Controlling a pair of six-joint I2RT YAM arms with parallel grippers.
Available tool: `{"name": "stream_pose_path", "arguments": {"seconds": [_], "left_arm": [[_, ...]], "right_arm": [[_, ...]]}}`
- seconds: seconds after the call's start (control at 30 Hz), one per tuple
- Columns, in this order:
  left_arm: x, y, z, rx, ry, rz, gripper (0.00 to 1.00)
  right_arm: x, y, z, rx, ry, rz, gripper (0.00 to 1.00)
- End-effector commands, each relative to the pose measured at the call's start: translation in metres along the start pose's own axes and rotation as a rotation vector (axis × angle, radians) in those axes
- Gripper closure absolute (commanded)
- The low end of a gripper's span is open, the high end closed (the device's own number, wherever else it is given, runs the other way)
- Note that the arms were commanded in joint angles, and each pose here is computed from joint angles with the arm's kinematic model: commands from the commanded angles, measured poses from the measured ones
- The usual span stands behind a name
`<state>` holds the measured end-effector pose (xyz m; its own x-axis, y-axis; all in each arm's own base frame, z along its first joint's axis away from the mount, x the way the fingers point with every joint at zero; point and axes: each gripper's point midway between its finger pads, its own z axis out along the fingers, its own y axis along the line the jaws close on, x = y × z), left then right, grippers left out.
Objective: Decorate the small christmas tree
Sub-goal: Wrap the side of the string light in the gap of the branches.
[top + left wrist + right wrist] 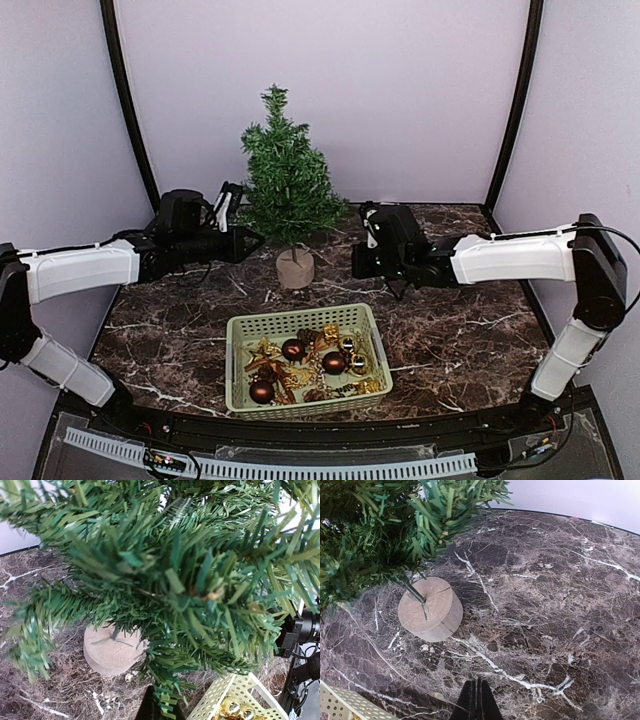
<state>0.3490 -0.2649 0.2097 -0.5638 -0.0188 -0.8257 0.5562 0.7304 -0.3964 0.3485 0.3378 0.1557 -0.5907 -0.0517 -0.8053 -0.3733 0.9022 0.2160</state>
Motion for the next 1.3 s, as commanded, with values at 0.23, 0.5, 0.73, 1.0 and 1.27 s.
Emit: {"name": "stream_pose_path", "arguments": {"seconds": [0.23,0.5,0.73,1.0,1.27], "left_arm": [[-0.022,0.025,-0.025,0.024,-0.077,-0.059,1.00],[-0.032,0.033,-0.020,0.030,-0.064,-0.025,1.00],[-0.034,0.034,-0.018,0.036,-0.063,-0.015,1.00],[-0.032,0.036,-0.019,0.037,-0.058,-0.013,1.00],[-0.036,0.042,-0.014,0.043,-0.061,0.001,1.00]], "right_arm": [[-0.041,0.017,-0.053,-0.084,-0.099,-0.067,1.00],[-0.067,0.029,-0.067,-0.098,-0.128,-0.135,1.00],[-0.082,0.042,-0.070,-0.107,-0.154,-0.174,1.00],[-0.098,0.039,-0.060,-0.069,-0.166,-0.172,1.00],[-0.084,0.033,-0.018,-0.119,-0.106,-0.151,1.00]]}}
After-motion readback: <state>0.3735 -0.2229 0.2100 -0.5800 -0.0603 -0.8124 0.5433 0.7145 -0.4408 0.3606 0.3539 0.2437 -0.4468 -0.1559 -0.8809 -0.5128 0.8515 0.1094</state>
